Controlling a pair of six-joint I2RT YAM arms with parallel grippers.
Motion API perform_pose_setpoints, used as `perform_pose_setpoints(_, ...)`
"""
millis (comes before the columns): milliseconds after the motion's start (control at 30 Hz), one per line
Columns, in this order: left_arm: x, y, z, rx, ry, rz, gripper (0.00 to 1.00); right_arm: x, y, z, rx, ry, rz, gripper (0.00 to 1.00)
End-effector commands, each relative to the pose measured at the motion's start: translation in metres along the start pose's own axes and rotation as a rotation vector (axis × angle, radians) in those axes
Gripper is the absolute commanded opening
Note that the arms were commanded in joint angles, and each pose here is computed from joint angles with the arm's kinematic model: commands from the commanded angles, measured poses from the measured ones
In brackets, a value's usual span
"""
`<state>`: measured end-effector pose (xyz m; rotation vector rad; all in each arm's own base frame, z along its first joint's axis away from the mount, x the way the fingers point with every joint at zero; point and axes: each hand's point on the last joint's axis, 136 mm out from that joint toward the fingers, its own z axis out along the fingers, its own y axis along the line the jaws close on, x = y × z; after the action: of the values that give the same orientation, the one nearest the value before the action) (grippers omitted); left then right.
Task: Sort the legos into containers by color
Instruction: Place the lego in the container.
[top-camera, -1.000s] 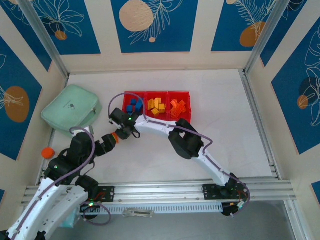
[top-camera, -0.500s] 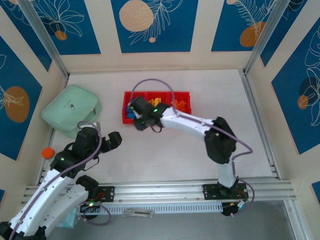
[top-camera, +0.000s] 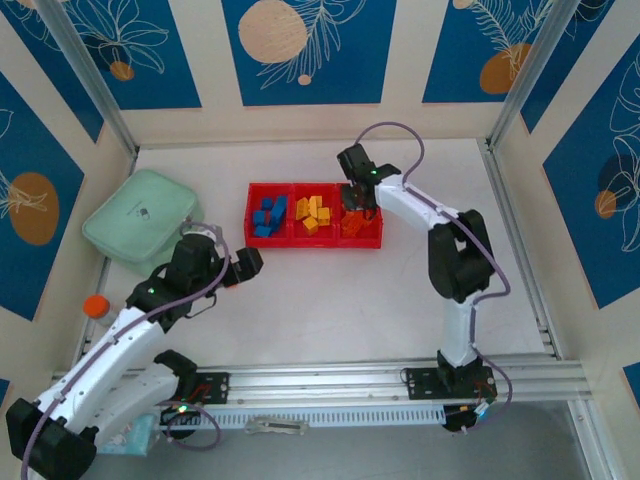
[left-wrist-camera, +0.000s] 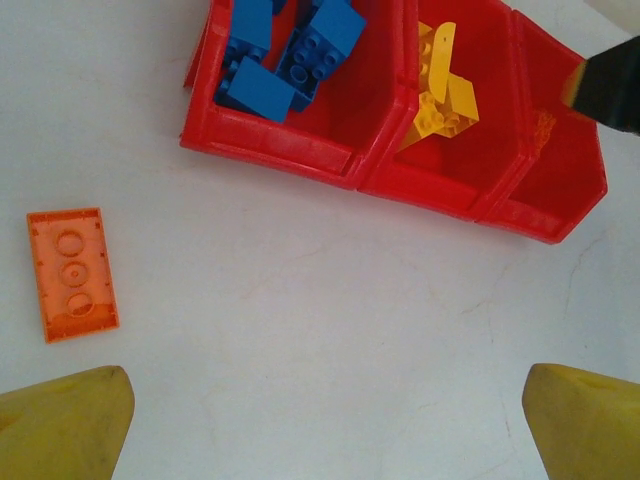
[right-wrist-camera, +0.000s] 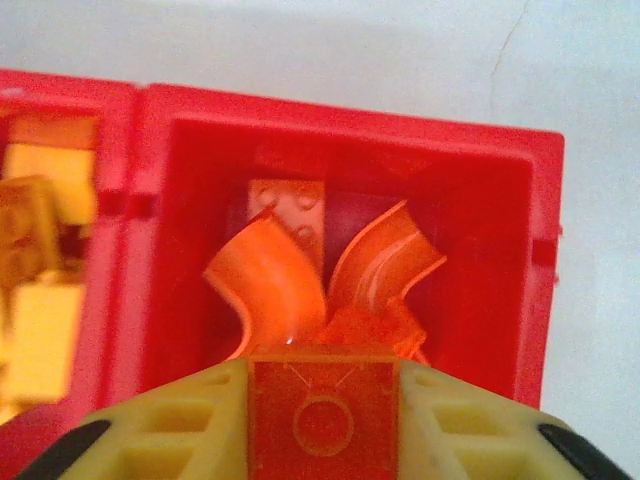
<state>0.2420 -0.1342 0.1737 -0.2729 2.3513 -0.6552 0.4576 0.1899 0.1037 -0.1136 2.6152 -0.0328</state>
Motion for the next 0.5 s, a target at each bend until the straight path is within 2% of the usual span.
perform_pose_setpoints(0,-0.012,-0.009,-0.002,0.035,-0.039,0.010,0.99,-0.014,0.003,0.003,0.004,-0.004,-0.001,0.45)
perform_pose_setpoints(133,-0.014,-0.006,-0.007,0.017,-0.046,0.017,0.99,-0.021,0.009,-0.015,-0.011,-0.039,-0.010,0.61)
perform_pose_setpoints(233,-0.013,-0.003,-0.013,0.005,-0.049,0.016,0.99,-0.016,0.024,-0.039,-0.048,-0.067,-0.031,0.65)
perform_pose_setpoints(333,-0.010,0.004,-0.021,-0.027,-0.043,0.004,0.99,0.003,0.048,-0.061,-0.090,-0.071,-0.066,0.69)
perform_pose_setpoints(467,-0.001,0.017,-0.035,-0.062,-0.040,-0.024,0.99,0.049,0.106,-0.084,-0.220,-0.020,-0.115,0.74)
